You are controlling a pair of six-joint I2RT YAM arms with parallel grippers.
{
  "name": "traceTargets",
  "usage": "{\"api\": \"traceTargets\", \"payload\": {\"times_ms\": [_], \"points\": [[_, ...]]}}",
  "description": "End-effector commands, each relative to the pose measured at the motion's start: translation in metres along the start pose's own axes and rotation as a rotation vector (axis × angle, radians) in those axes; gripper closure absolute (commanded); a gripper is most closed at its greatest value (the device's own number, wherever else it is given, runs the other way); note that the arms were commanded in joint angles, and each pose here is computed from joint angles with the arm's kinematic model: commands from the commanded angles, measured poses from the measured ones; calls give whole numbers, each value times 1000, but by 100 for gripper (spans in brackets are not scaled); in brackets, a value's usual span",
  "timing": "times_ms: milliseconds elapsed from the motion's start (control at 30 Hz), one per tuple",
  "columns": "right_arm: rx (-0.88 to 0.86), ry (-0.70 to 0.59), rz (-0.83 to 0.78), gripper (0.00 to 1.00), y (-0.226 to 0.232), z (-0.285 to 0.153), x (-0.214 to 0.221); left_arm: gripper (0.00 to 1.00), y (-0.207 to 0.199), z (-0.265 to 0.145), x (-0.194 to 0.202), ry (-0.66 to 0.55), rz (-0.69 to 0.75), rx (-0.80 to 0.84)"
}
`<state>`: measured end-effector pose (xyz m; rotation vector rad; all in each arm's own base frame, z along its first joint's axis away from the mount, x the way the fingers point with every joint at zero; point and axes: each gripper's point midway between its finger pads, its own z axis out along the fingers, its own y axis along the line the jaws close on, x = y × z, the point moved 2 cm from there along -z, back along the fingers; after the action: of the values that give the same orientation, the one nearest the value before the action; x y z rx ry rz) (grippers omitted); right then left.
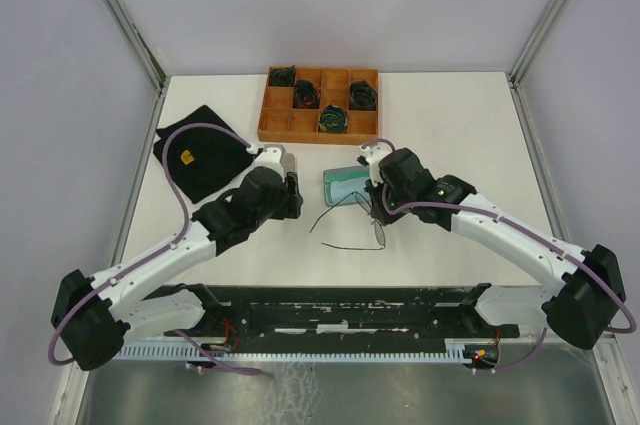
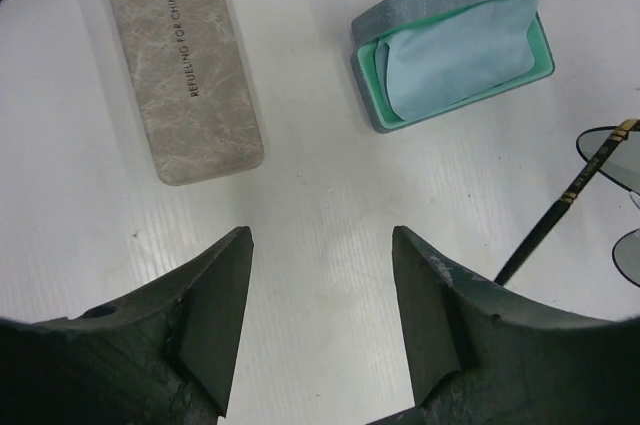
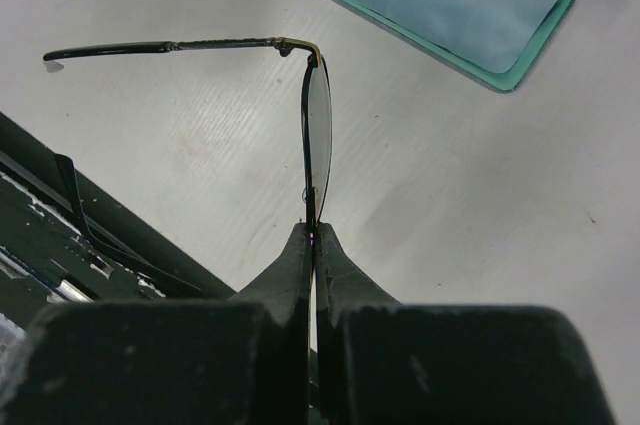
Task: Organize the sunglasses
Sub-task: Fold the sunglasses.
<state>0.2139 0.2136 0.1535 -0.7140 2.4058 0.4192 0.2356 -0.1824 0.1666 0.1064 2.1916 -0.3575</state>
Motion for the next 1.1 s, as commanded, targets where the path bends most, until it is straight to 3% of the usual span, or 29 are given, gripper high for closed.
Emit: {"api": "traceTargets", "payload": {"times_ms": [0, 500, 1067], "points": [[-81, -85, -32, 100, 11, -10, -15, 37, -29, 14, -21, -30, -14, 95], [-43, -153, 70, 100, 10, -8, -37, 41, -93, 28, 18, 33, 76, 168], [-101, -126, 134, 100, 21, 2, -32, 43, -144, 44, 26, 56, 132, 215]]}}
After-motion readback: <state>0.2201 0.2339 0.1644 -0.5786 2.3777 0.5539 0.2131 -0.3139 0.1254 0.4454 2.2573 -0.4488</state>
